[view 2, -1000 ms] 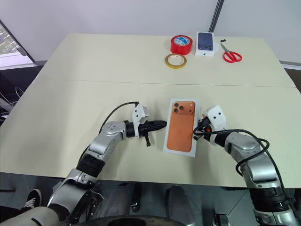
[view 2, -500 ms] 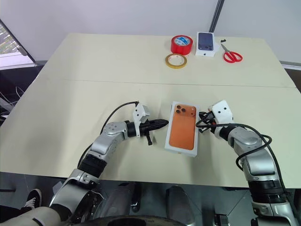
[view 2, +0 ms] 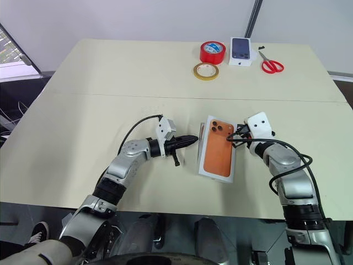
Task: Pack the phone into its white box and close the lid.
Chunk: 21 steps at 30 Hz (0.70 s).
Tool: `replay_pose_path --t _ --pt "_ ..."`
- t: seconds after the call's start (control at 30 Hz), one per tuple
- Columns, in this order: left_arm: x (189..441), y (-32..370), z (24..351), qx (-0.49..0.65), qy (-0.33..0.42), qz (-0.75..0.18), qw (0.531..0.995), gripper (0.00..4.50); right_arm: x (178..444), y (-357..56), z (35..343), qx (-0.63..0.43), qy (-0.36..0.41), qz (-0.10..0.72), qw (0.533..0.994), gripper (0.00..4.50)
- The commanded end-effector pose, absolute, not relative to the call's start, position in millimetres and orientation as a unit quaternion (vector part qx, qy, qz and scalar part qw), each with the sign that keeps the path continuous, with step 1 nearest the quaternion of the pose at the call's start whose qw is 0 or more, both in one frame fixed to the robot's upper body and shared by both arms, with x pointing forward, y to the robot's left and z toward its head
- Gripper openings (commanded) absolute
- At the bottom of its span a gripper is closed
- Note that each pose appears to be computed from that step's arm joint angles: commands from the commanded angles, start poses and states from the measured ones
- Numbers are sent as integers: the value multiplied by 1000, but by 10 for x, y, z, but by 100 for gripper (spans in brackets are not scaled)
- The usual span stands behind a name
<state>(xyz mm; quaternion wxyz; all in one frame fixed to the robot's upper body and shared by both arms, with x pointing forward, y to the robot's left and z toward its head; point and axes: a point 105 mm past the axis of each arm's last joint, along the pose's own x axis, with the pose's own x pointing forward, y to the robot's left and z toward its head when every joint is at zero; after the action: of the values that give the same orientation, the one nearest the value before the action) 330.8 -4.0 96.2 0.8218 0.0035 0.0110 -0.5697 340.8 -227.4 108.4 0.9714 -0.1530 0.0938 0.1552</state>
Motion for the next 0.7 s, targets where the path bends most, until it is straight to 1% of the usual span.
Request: replay_pose_path --t 0.03,0.17,0.23,0.43,0.53,0.6,0.63,0.7 --pt "3360 28 1120 -8 -16 -557 830 0 3448 -2246 1250 -142 60 148 977 7" --pt "3383 54 1127 -6 -16 -554 833 0 3538 -2239 1275 -151 56 123 979 7" --pt "3372 50 1118 -7 -14 -555 832 0 3585 -2256 1236 -178 65 106 976 7" --pt "3337 44 1104 -11 -11 -556 831 0 3610 -2368 1230 -201 71 80 974 7" --pt "3322 52 1093 -12 -9 -555 831 0 3601 -2425 1415 -178 37 78 980 7" --pt "3317 57 1093 -13 -8 -555 832 0 3571 -2449 1581 -134 4 86 987 7" --pt "3317 59 1098 -12 -9 -555 832 0 3547 -2441 1646 -113 -10 95 989 7" --pt "3319 61 1113 -13 -11 -555 832 0 3458 -2324 1735 -73 -30 143 987 7"
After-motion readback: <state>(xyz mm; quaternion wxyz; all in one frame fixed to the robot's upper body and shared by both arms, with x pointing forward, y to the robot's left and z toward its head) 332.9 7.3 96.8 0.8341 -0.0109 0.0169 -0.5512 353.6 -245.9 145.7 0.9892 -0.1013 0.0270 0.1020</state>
